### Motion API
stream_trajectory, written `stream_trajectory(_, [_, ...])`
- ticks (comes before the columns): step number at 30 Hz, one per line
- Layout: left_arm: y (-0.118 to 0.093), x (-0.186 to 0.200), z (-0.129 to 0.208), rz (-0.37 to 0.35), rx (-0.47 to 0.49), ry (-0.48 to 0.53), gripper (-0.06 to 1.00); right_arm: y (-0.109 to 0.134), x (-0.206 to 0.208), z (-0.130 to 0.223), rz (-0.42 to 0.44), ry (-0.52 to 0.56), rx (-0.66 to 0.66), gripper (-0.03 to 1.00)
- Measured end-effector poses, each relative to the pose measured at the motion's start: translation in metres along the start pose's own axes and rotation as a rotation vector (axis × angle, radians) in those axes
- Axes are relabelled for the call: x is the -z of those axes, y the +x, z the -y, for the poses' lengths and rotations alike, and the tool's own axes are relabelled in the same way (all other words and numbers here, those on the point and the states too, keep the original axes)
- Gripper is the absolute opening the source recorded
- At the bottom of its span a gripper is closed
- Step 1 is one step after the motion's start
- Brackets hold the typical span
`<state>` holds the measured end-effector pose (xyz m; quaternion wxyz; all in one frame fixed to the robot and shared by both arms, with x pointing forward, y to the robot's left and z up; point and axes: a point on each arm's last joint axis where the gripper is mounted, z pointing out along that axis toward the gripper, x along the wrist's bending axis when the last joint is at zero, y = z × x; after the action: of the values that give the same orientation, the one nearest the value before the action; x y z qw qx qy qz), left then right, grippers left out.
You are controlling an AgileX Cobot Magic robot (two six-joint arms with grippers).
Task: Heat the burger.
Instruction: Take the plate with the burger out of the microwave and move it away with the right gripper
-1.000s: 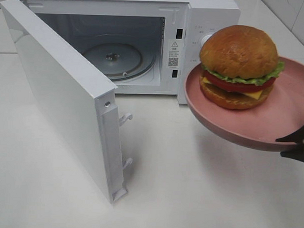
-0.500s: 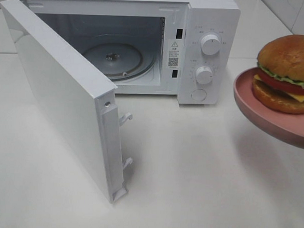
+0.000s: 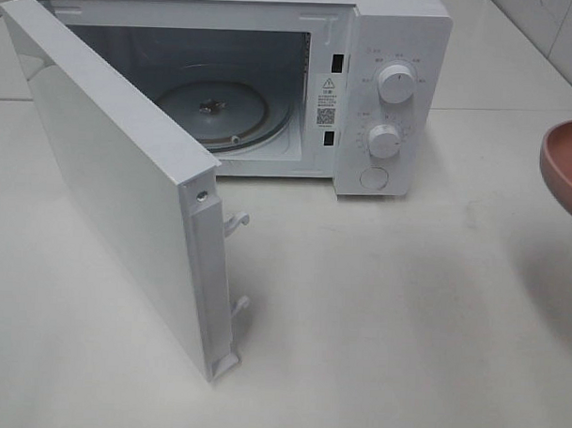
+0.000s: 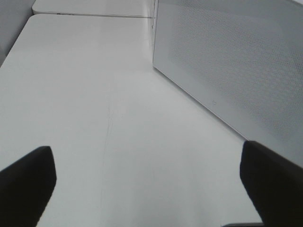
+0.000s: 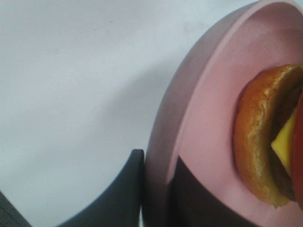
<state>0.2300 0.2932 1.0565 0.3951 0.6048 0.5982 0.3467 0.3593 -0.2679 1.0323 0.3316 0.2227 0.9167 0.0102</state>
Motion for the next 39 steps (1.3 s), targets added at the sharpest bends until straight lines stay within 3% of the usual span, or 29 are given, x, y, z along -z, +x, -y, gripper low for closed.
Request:
stream_trajectory(4, [0.000,0.000,0.000,0.000,0.000,0.000,0.98,-0.003,-0.003,0.001,0.027,0.040,-0.056,0.09])
stream_trajectory(6, [0.000,0.000,0.000,0.000,0.000,0.000,0.98,-0.003,-0.013,0.000,0.026,0.150,-0.133,0.09])
stream_trajectory(9, [0.000,0.000,0.000,0.000,0.000,0.000,0.98,-0.002,-0.017,-0.001,0.024,0.178,-0.158,0.09])
stream_trajectory(11, [0.000,0.000,0.000,0.000,0.000,0.000,0.98,-0.002,-0.028,-0.005,0.036,0.249,-0.252,0.09])
stream_trajectory(21, [0.000,0.000,0.000,0.000,0.000,0.000,0.98,-0.011,-0.047,-0.022,0.139,0.316,-0.530,0.09])
stream_trajectory(32, [0.000,0.000,0.000,0.000,0.000,0.000,0.98,-0.011,-0.068,-0.032,0.214,0.423,-0.696,0.09])
stream_trajectory(39, [0.000,0.000,0.000,0.000,0.000,0.000,0.98,-0.004,-0.083,-0.035,0.221,0.476,-0.731,0.09])
